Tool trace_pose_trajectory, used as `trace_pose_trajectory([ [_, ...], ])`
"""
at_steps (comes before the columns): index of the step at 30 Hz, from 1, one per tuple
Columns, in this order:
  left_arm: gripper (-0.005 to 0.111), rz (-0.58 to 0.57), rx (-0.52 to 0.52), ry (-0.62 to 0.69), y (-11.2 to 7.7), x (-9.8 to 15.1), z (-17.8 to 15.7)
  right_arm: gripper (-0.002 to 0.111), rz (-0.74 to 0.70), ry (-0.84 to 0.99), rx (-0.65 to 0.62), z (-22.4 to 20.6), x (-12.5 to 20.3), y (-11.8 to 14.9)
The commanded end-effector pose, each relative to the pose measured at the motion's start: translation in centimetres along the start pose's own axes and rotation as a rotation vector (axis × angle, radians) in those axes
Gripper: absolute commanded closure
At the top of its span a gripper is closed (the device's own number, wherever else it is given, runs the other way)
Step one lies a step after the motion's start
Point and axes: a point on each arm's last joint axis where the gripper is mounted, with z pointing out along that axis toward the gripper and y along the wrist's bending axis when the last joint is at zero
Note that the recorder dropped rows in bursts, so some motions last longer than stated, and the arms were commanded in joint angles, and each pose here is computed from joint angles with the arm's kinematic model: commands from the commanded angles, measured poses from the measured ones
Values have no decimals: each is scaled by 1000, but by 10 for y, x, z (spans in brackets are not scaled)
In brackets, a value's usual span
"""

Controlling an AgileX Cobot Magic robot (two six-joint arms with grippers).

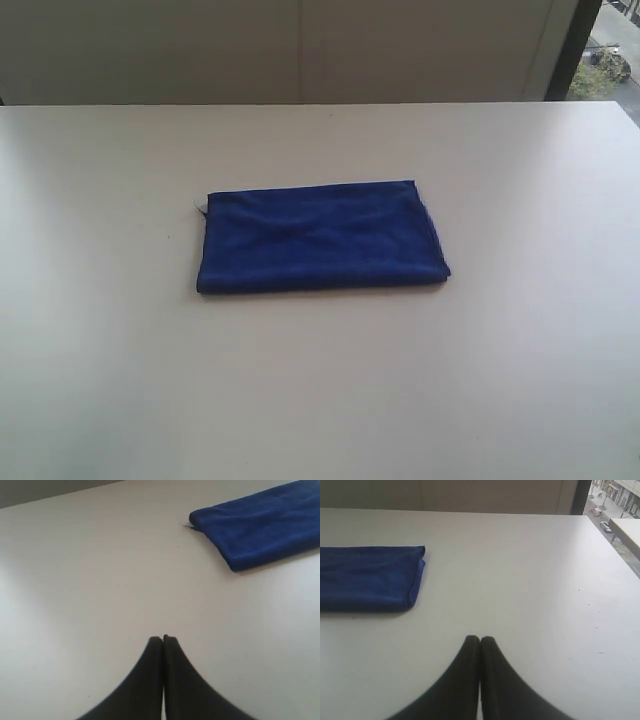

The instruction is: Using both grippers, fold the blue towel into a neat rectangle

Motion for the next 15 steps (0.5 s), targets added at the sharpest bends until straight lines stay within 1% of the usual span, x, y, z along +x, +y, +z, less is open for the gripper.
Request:
trace_pose_trajectory([
  [1, 107, -124, -91, 23, 8, 10, 4, 108, 3, -14, 2, 0, 0, 0],
  [3, 107, -196, -156, 53, 13, 16, 5, 108, 3, -14, 2, 0, 0, 0],
  [6, 107, -247, -222, 81, 18, 24, 6, 108, 3, -14, 2, 0, 0, 0],
  [9, 107, -258, -229, 101, 19, 30, 8, 108, 3, -14, 2, 0, 0, 0],
  [15, 107, -259, -228, 110, 18, 34, 11, 108, 3, -14, 2, 0, 0, 0],
])
